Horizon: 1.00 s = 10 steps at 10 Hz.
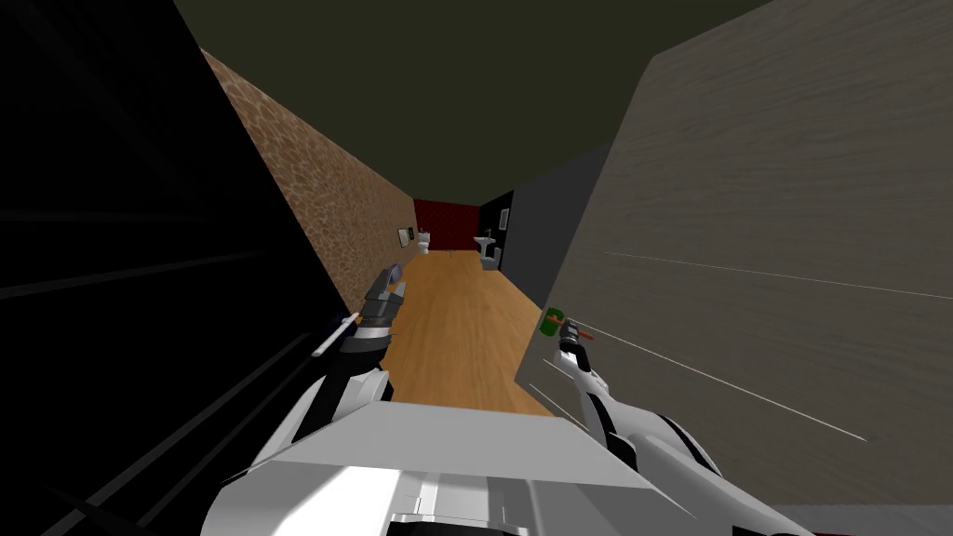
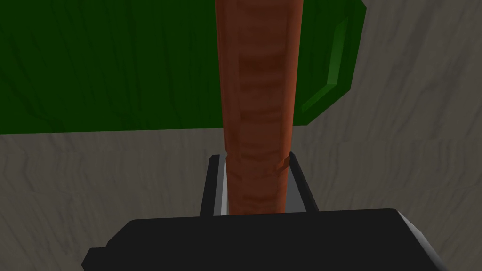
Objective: Push the door open
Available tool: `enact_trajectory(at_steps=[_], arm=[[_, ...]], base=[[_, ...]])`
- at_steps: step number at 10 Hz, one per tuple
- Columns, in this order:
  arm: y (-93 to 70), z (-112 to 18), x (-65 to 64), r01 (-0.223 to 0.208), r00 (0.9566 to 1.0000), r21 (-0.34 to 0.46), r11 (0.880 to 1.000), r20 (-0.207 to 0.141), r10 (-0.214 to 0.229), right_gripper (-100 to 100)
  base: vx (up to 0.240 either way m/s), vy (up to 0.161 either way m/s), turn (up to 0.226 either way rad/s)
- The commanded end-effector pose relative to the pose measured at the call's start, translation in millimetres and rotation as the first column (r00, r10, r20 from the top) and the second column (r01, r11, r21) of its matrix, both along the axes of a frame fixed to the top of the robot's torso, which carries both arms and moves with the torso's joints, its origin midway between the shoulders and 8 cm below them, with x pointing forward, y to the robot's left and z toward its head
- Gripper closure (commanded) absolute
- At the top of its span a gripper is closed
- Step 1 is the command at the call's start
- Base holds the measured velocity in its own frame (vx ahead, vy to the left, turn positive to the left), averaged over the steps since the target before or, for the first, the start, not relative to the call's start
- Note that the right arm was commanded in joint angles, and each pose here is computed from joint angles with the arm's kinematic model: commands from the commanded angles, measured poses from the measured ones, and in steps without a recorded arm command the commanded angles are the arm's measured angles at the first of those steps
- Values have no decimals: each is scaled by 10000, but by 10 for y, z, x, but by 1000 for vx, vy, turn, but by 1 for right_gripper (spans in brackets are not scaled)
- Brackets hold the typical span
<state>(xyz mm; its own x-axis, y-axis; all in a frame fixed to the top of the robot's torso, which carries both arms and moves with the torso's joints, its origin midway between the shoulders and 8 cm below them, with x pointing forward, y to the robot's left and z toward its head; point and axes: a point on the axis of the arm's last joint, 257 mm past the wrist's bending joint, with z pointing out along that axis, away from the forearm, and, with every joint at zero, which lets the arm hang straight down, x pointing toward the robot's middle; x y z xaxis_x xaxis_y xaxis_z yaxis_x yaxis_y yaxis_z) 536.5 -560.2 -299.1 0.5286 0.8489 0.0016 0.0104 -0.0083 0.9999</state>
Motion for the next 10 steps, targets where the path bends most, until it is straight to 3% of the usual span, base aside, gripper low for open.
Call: enact_trajectory(at_steps=[1,3,4,9,10], arm=[[-163,42,-76,297,9995,-72,9995,74,-297,100],[-163,42,-76,297,9995,-72,9995,74,-297,100],[-274,48,-146,537,9985,-76,9985,81,-536,100],[-516,62,-308,1069,9942,-83,9942,100,-1068,100],[-466,13,-313,1006,9949,-38,9949,48,-1005,100]], base=[[137,11,-55],[96,8,-14],[148,42,-45],[190,49,-66],[85,6,-38]])
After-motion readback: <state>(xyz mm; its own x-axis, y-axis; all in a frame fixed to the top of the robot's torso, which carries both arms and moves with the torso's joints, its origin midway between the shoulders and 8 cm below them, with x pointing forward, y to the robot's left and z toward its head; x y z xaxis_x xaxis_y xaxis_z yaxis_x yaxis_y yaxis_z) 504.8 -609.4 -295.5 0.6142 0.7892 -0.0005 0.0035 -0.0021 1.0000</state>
